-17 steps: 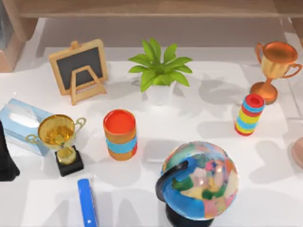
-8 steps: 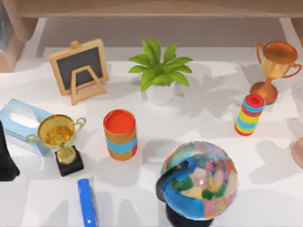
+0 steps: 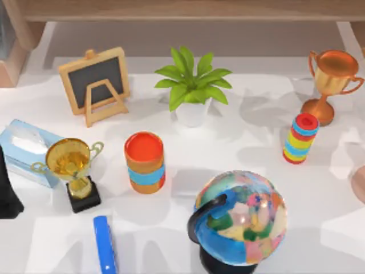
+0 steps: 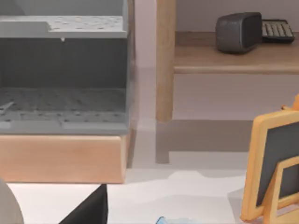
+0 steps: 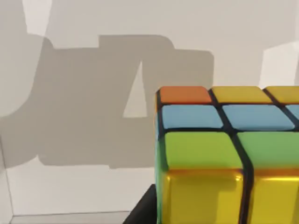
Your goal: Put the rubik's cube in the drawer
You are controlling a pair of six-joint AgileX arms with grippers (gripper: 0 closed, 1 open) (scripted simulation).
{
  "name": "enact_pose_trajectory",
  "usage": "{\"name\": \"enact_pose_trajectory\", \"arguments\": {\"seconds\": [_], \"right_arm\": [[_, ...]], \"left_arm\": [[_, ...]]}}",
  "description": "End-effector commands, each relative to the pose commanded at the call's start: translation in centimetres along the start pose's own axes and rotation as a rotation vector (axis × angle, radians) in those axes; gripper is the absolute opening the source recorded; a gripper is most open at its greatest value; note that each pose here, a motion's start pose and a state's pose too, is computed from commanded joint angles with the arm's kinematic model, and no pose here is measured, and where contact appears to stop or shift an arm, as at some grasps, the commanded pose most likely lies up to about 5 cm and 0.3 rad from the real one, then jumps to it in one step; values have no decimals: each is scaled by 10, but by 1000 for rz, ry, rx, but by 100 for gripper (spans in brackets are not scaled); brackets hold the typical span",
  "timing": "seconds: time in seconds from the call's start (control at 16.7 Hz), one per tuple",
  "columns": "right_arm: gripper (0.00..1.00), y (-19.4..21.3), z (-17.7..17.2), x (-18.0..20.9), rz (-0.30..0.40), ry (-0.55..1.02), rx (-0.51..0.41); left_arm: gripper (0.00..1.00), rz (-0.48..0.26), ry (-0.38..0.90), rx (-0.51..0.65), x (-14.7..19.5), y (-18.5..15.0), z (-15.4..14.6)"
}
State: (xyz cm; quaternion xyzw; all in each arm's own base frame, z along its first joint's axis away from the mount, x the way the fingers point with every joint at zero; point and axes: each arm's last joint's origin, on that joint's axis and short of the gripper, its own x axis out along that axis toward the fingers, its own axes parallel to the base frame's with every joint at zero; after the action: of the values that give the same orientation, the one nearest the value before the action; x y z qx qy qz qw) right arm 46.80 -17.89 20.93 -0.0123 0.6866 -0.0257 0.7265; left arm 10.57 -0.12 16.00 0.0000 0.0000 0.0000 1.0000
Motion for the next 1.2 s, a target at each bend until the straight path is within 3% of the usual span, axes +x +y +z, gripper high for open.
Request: {"name": "enact_pose_trajectory", "arguments": {"seconds": [0.18,0.48,1.2], "right_arm": [[0,1,4,28,52,52,-8],[0,1,4,29,53,53,-8],[90,1,4,29,53,53,-8]], "left_arm": [[100,0,0,0,0,0,0],[100,0,0,0,0,0,0],[100,0,0,0,0,0,0]]}}
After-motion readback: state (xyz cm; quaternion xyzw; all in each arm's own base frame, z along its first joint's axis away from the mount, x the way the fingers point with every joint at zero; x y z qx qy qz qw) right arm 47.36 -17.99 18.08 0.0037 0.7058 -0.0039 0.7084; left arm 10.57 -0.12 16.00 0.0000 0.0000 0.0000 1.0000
